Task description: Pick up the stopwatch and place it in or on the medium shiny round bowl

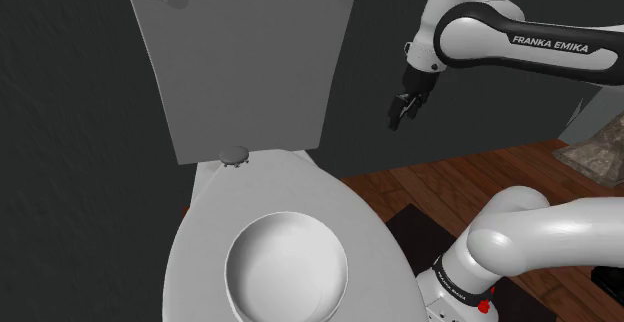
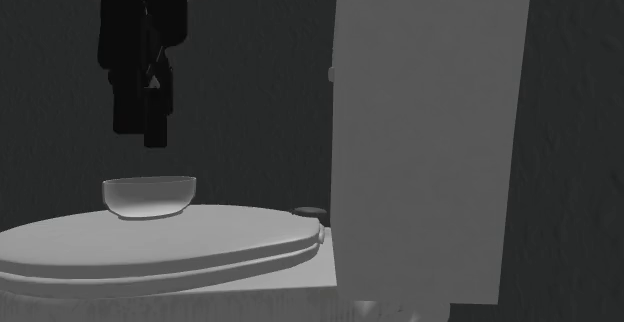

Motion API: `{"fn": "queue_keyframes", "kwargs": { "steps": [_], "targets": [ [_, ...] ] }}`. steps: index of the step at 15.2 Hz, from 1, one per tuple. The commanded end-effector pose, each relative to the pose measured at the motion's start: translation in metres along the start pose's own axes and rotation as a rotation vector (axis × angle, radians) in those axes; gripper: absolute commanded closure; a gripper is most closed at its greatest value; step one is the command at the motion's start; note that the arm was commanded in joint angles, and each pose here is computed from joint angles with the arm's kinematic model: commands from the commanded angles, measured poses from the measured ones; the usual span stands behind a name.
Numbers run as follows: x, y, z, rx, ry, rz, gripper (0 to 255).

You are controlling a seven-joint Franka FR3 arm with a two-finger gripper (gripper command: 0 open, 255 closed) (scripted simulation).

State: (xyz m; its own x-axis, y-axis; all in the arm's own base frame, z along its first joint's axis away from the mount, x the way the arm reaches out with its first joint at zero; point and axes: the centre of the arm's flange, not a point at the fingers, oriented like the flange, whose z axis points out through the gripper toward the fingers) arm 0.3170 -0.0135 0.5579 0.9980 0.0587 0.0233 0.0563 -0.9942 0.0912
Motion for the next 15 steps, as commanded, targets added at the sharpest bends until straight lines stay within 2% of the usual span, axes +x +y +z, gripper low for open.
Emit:
{"fn": "queue_keyframes", "kwargs": {
  "steps": [1,15],
  "targets": [
    [0.000,0.000,0.000,0.000,0.000,0.000,0],
    [0.095,-0.154,0.035,0.021,-0.029,0.079,0]
  ]
}}
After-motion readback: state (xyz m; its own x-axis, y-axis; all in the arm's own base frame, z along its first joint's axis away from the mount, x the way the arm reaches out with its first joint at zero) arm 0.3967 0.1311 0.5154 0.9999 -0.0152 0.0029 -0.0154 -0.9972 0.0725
